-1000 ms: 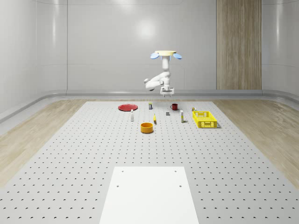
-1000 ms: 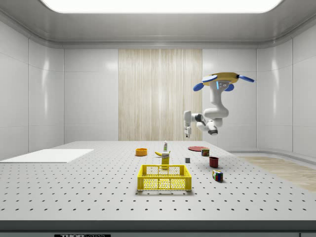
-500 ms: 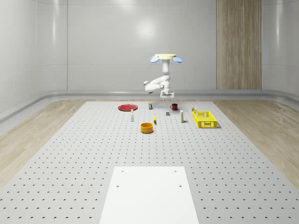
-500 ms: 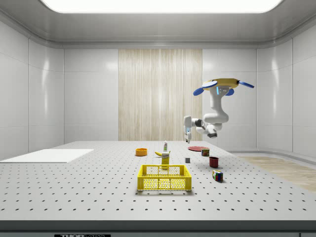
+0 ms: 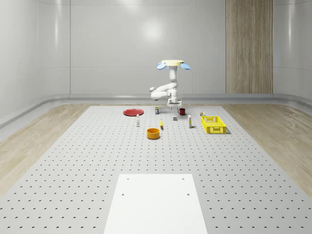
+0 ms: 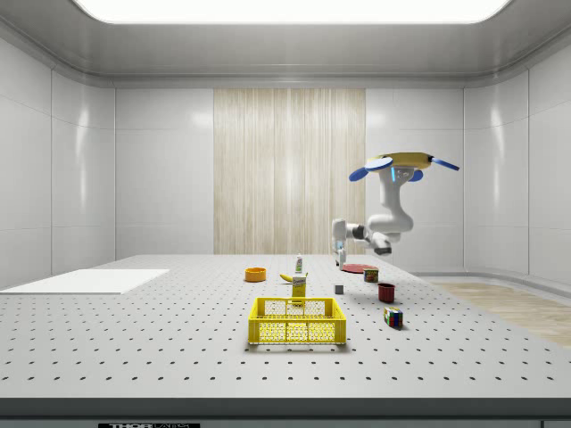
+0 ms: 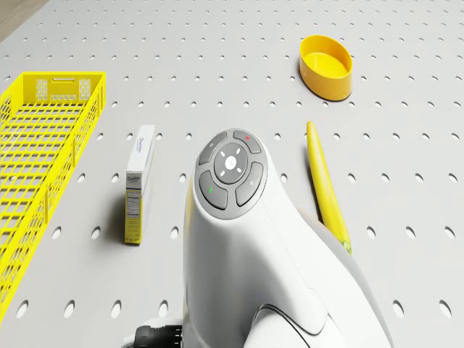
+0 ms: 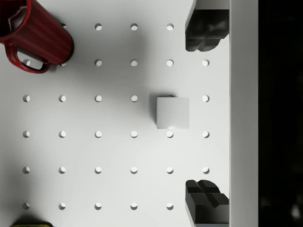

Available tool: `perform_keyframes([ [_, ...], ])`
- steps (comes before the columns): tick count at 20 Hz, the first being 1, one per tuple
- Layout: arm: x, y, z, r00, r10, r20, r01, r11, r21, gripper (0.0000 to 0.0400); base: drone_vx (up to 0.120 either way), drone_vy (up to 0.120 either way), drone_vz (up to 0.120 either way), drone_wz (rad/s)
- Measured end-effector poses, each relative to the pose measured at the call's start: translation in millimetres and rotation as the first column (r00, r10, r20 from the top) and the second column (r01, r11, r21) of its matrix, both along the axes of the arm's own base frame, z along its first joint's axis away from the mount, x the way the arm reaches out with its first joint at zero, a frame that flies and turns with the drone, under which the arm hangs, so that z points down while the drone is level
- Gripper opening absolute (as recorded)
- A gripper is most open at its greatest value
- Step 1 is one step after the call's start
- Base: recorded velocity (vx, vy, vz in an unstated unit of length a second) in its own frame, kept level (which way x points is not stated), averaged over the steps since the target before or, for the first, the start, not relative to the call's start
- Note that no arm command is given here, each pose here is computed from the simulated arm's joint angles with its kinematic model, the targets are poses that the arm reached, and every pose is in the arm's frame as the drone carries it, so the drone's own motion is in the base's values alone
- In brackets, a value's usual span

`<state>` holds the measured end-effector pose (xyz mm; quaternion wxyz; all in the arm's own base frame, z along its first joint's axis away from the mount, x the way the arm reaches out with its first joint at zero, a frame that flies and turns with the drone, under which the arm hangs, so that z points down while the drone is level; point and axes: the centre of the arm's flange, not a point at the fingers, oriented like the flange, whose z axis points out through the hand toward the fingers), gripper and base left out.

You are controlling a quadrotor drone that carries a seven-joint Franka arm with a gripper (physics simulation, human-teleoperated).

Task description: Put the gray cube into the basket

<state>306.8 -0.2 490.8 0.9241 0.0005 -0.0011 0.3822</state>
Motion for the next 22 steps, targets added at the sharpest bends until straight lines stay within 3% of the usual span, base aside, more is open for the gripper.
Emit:
perform_keyframes([
  [12,0.0,0.0,0.1,1.000,0.000,-0.0001,0.000,1.000,0.000,0.0400,0.000,0.000,-0.117,0.000],
  [22,0.0,-5.4,18.3,1.000,0.000,0.0000,0.000,1.000,0.000,0.0400,0.000,0.000,0.000,0.000],
])
